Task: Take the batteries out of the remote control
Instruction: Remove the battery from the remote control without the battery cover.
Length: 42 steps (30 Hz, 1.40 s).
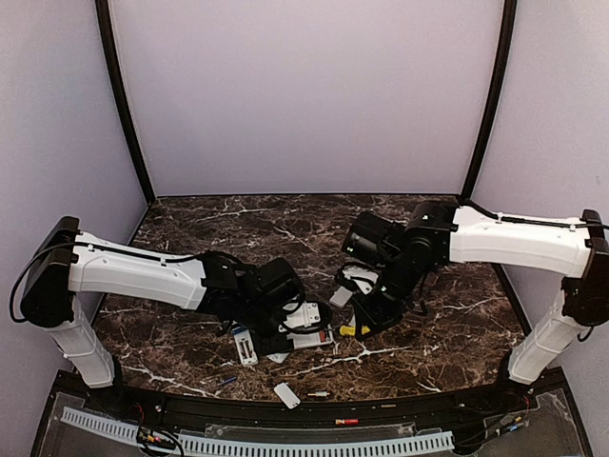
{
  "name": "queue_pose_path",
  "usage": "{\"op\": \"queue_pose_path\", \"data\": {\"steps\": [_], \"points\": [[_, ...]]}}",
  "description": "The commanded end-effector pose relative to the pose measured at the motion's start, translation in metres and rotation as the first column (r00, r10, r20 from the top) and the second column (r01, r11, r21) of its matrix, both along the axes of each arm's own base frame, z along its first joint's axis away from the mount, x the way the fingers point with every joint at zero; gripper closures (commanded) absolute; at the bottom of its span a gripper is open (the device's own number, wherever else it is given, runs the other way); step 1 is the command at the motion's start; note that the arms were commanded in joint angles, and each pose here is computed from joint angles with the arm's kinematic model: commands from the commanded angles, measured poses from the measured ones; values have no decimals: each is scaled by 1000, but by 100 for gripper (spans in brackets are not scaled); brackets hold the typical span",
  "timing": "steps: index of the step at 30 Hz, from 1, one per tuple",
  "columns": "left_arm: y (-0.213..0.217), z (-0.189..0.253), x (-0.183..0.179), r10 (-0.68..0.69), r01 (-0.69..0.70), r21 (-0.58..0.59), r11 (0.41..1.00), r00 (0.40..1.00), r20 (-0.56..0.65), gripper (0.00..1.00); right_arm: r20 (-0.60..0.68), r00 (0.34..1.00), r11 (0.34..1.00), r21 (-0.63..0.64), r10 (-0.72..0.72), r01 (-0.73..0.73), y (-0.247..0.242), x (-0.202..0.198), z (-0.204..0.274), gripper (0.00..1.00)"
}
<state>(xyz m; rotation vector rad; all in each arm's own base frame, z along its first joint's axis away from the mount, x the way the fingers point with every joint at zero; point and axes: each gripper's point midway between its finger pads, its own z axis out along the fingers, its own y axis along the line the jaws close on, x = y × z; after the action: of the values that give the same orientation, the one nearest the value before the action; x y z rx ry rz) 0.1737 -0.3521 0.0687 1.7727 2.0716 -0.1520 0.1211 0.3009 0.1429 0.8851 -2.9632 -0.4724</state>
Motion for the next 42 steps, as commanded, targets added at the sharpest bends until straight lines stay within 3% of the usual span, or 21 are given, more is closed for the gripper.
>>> {"op": "queue_pose_path", "data": {"steps": [1,7,14,23,35,42], "points": [[-5,14,0,-13,13,-20,1000,1000,24,73,-62,998,1000,-20,11,-12,-3,-12,-8,100],[-7,12,-6,-30,30,-31,999,1000,3,75,-138,990,984,177,0,24,14,-11,-8,100],[-9,3,-14,-47,46,-29,999,998,-34,76,-207,978,915,399,22,64,22,-4,-3,100],[-9,-10,-20,-52,52,-4,999,996,-68,78,-256,965,816,569,53,106,22,0,3,100],[-8,-15,-20,-47,48,7,999,996,-75,79,-227,973,675,725,47,137,9,7,49,100],[-7,-13,-16,-34,34,2,999,997,-68,79,-219,975,742,649,-27,167,-5,8,33,100]]}}
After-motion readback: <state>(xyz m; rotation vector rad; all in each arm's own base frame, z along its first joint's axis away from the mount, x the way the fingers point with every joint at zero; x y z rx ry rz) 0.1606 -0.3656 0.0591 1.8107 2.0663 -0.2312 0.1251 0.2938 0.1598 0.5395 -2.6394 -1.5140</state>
